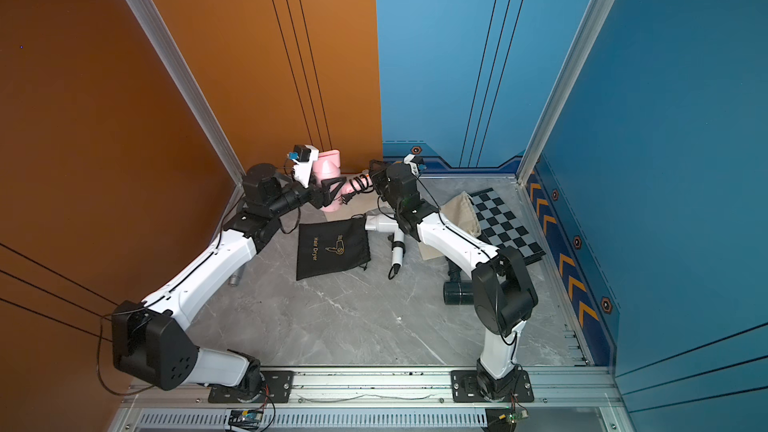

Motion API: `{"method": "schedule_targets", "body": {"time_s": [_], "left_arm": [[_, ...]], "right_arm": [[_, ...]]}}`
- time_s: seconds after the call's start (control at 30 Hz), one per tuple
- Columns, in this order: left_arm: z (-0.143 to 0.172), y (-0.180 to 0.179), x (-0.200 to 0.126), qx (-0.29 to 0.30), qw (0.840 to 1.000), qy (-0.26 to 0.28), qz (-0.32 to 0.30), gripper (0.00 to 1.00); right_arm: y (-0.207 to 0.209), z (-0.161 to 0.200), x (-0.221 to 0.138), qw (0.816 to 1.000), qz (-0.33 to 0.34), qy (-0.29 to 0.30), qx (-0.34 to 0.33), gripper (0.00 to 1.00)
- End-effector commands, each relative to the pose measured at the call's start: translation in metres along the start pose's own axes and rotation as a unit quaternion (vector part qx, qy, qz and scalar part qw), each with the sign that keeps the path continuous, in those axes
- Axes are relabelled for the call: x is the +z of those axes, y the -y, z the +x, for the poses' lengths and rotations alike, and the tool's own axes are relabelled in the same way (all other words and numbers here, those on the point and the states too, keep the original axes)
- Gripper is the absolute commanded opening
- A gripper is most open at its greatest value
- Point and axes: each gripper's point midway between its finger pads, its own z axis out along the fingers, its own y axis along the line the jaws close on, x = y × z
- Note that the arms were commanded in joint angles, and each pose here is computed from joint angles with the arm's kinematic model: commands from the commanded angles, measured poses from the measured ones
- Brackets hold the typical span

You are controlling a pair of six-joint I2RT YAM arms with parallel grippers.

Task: Pack away hair dryers
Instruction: Fold the hair dryer.

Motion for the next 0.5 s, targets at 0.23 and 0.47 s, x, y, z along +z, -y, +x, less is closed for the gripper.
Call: {"method": "schedule_targets", "body": {"time_s": [0.23,0.47], "left_arm": [[-0.024,0.035,0.008,0.045,0.996,0.040,0.066,0.12],[-0.023,0.035,0.010,0.043,0.996,0.039,0.068,0.12]], "right_arm": [[0.010,0.092,-0.016,0.964,0.056,-0.133,-0.223,0.13],[0.008,0.107,-0.016,0.942,0.068,-0.158,-0.287,0.12]]}}
